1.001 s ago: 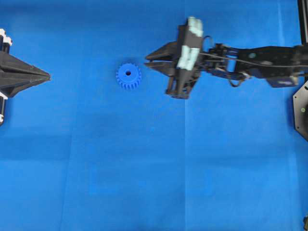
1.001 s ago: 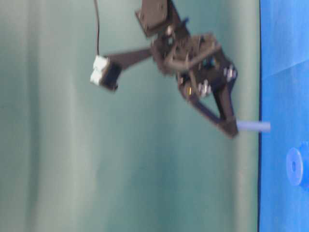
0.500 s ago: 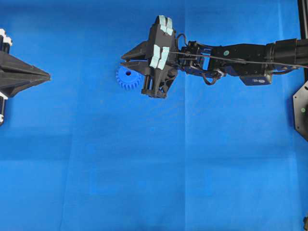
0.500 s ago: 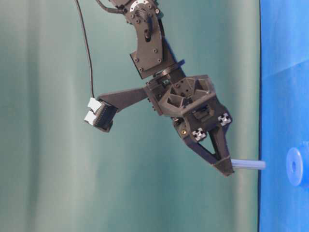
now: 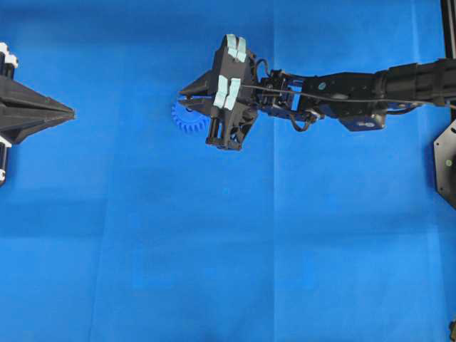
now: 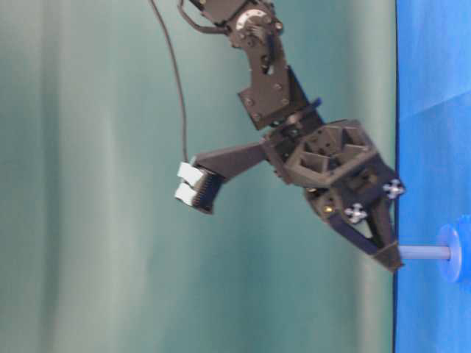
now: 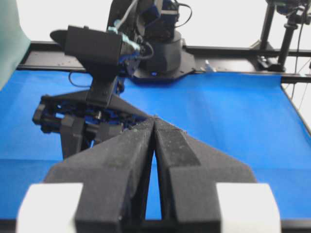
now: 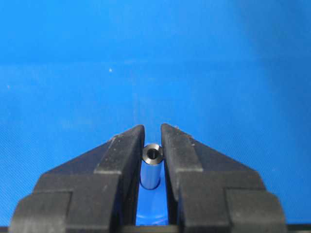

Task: Insert the shaft placed at a random location into the center hole of the small gear at another random location.
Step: 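Align and lower the shaft into the gear's center hole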

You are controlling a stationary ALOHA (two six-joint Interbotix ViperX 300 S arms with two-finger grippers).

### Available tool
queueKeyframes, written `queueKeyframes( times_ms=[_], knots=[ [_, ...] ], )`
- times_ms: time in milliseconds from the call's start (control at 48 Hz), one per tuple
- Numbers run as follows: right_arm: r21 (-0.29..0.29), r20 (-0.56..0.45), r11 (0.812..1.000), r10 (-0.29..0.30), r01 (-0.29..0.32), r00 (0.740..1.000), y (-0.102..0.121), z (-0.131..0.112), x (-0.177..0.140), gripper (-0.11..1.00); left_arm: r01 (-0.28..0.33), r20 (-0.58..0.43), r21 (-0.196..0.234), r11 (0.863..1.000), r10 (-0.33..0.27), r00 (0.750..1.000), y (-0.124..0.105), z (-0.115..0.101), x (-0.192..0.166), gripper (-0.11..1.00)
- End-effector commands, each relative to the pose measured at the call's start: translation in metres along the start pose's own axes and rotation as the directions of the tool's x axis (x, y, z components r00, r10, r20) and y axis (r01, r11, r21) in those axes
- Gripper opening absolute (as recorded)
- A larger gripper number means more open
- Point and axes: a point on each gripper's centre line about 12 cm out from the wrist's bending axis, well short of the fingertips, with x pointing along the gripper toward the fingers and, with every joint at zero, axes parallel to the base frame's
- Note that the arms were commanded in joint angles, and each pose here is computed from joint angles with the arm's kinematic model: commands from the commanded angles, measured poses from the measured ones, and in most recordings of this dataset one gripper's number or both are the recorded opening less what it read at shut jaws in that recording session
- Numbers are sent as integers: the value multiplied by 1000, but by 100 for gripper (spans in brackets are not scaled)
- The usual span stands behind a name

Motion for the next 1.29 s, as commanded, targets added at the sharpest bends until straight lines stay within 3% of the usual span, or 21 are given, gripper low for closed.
queueKeyframes(
  times_ms=[0,1272],
  knots=[
    [12,39,1000,2,-3,999,2,12,1,3,1,14,1,1000,-1,1000,0,4,1,0],
    [14,0,1000,-9,9,1000,-1,-14,16,3,1,12,1,1000,-1,1000,0,4,1,0]
  ],
)
